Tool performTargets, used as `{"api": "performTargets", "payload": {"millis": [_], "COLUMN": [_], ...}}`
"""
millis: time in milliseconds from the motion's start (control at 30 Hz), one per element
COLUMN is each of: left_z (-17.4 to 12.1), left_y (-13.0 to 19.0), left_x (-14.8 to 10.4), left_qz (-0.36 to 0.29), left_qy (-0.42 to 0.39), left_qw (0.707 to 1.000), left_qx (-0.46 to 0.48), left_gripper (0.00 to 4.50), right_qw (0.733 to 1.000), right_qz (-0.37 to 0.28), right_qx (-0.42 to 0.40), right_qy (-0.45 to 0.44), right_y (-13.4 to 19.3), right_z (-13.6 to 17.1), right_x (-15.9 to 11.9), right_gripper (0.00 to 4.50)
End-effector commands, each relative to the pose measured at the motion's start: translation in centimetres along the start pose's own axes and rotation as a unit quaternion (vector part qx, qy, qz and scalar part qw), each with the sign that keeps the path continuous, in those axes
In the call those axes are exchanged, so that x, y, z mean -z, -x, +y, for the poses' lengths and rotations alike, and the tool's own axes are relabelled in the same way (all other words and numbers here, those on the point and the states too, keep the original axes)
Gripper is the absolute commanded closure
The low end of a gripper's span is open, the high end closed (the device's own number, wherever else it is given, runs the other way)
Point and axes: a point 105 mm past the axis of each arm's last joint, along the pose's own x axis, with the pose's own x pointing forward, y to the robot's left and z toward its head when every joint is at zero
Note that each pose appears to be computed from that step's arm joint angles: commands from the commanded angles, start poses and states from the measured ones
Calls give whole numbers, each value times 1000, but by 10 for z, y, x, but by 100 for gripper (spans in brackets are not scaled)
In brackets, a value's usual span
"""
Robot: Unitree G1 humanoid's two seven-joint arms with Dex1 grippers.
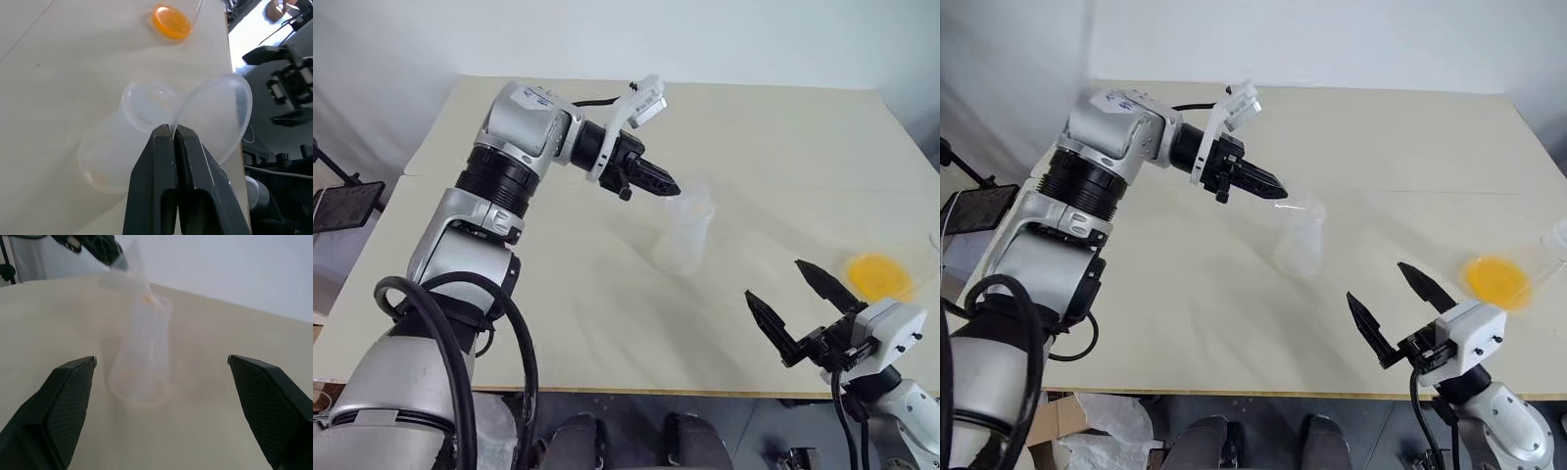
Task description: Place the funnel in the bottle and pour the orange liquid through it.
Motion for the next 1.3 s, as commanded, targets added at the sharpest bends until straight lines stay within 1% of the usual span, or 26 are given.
{"api": "performTargets", "payload": {"millis": [33, 167, 267, 300, 333, 533, 600, 633, 700, 733, 833, 900, 967, 1033, 1100, 1200, 1267, 1300], "left_z": [-5, -3, -6, -7, -8, -9, -7, -6, -3, -3, -6, -14, -21, -15, -4, -1, 2, 4], "left_y": [2, -2, -5, -6, -6, -4, -4, -4, -4, -4, -7, -1, 13, 31, 47, 65, 73, 80], "left_x": [-20, -22, -29, -31, -33, -41, -41, -41, -43, -44, -45, -38, -26, -21, -10, 14, 30, 42], "left_qz": [-12, -13, -31, -35, -43, -72, -75, -80, -99, -112, -143, -185, -224, -276, -304, -305, -293, -294], "left_qy": [-33, -39, -48, -50, -57, -68, -70, -74, -80, -78, -84, -139, -206, -219, -221, -247, -260, -247], "left_qw": [999, 999, 998, 998, 997, 995, 995, 994, 992, 991, 986, 972, 950, 935, 927, 919, 918, 920], "left_qx": [-2, -5, 5, 6, 9, 6, 0, -3, -10, -9, 7, 41, 62, 38, -9, -41, -66, -80], "left_gripper": [443, 443, 385, 351, 326, 147, 100, 84, 22, 3, 3, 3, 3, 3, 3, 3, 3, 3], "right_qw": [1000, 1000, 1000, 1000, 1000, 999, 999, 999, 999, 999, 999, 999, 999, 999, 999, 998, 997, 996], "right_qz": [-23, -26, -29, -30, -30, -31, -33, -34, -35, -36, -37, -37, -36, -35, -35, -36, -38, -39], "right_qx": [0, 5, 7, 8, 8, 5, 4, 4, 3, 3, 3, 4, 6, 14, 24, 41, 54, 66], "right_qy": [3, 1, 0, 0, 0, 0, 0, 0, 0, 0, -1, 2, 10, 17, 21, 27, 31, 35], "right_y": [-2, -2, -3, -3, -4, -5, -7, -7, -9, -9, -10, -9, -8, -5, -3, 0, 3, 5], "right_z": [5, 6, 8, 8, 8, 7, 7, 7, 7, 7, 7, 6, 1, -5, -13, -24, -32, -38], "right_x": [-12, -12, -13, -14, -13, -13, -13, -13, -13, -13, -12, -13, -14, -15, -16, -16, -17, -17], "right_gripper": [0, 0, 0, 0, 0, 0, 0, 0, 0, 0, 0, 0, 0, 0, 0, 0, 0, 0]}}
